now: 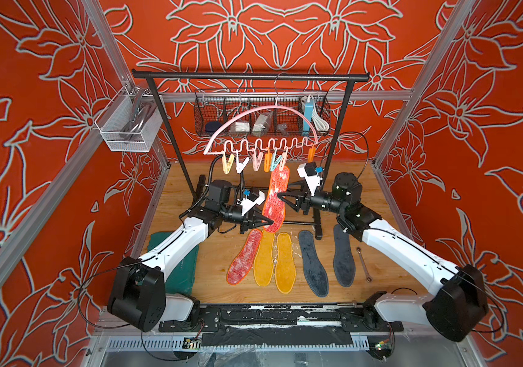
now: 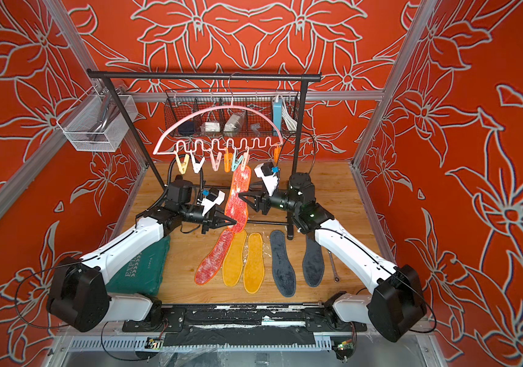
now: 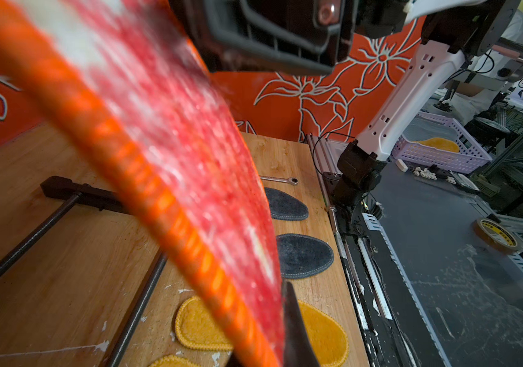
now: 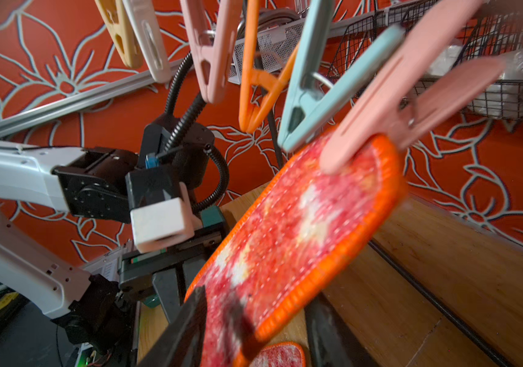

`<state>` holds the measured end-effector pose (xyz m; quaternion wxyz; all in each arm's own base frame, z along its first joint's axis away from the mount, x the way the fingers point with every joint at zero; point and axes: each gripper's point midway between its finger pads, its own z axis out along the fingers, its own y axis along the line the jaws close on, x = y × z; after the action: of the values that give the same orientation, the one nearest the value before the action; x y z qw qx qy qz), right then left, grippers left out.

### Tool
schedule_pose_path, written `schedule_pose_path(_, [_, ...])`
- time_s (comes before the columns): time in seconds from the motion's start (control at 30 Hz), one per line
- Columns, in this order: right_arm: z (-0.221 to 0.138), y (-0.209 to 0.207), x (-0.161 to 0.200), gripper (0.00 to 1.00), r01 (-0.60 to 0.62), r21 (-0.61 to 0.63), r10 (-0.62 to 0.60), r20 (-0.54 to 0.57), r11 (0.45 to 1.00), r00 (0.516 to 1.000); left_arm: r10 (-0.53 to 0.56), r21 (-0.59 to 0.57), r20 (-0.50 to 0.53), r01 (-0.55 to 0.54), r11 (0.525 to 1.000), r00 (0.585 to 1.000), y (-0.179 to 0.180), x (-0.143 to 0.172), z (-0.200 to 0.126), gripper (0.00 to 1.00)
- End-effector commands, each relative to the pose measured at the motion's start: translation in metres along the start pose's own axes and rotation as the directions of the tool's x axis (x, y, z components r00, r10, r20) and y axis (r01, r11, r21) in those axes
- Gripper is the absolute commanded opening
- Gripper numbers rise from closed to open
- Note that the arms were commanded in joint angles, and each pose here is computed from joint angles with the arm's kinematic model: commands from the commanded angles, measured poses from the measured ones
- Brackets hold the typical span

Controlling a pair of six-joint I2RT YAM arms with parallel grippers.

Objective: Take the shoe insoles off the hanger
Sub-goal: Open the clamp at the hanger.

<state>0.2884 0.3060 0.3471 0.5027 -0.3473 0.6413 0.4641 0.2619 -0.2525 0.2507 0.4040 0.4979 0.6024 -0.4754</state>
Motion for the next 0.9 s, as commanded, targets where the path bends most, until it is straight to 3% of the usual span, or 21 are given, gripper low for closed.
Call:
schedule_pose_path(0.0, [-0.002, 0.000, -0.022, 0.59, -0.063, -0.018, 0.064, 0.038, 0.998, 0.997, 0.017, 0.044, 0.006, -0.017, 0.999, 1.000, -0.015, -0.002, -0.002, 0.00])
schedule_pose_path(0.07, [-0.002, -0.007, -0.034, 0.64, -0.086, 0.013, 0.085, 0.067, 0.996, 0.994, 0.023, 0.044, 0.006, -0.023, 0.999, 1.000, -0.018, -0.002, -0.003, 0.00])
schedule_pose_path(0.4, [0.018, -0.025, -0.088, 0.65, -0.217, -0.002, 0.215, 0.136, 0.976, 0.967, 0.077, 0.024, -0.008, -0.077, 0.997, 0.997, -0.024, 0.002, -0.006, 0.00])
schedule_pose_path(0.73, [0.035, -0.041, -0.093, 0.62, -0.300, -0.019, 0.300, 0.138, 0.954, 0.944, 0.084, 0.031, -0.012, -0.084, 0.996, 0.996, -0.025, 0.005, -0.006, 0.00])
schedule_pose_path(0.8, [0.036, -0.045, -0.091, 0.59, -0.309, -0.012, 0.307, 0.140, 0.951, 0.941, 0.093, 0.029, -0.011, -0.092, 0.995, 0.996, -0.026, 0.006, -0.006, 0.00])
schedule_pose_path(0.87, [0.036, -0.042, -0.092, 0.50, -0.297, -0.027, 0.298, 0.142, 0.955, 0.944, 0.092, 0.028, -0.011, -0.092, 0.995, 0.996, -0.025, 0.006, -0.006, 0.00])
